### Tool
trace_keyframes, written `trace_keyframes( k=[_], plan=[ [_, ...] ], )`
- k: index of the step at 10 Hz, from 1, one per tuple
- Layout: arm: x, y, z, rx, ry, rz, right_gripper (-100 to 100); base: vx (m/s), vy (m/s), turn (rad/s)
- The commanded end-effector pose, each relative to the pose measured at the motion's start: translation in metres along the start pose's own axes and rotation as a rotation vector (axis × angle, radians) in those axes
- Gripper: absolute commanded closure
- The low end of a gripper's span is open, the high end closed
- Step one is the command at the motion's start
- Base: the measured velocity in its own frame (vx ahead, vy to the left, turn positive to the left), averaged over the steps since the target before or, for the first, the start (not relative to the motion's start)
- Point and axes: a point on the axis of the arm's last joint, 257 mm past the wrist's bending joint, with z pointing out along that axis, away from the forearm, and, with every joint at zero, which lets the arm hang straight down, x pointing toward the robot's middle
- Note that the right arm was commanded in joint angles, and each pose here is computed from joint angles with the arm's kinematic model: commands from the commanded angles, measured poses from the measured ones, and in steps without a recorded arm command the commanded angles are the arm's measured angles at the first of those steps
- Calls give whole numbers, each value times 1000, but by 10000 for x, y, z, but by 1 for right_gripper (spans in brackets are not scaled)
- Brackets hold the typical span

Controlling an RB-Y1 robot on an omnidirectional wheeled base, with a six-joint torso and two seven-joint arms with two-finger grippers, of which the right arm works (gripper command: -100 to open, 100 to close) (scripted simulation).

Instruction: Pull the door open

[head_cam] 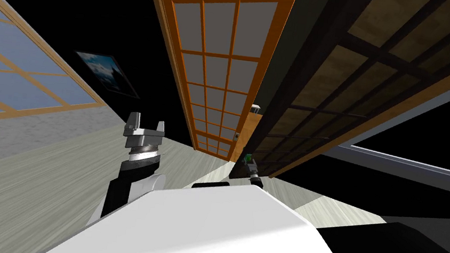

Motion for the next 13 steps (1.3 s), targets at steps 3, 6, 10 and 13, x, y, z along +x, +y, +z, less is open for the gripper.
trace_keyframes(
  k=[3,6,10,13],
  plan=[
    [0,0,0,0,0,0,100,20,0,-1],
    [0,0,0,0,0,0,100,-20,-6,4],
    [-8,20,21,2,-4,86,100,-43,-12,27],
    [-33,43,48,2,-13,154,100,-56,-17,31]
  ],
)
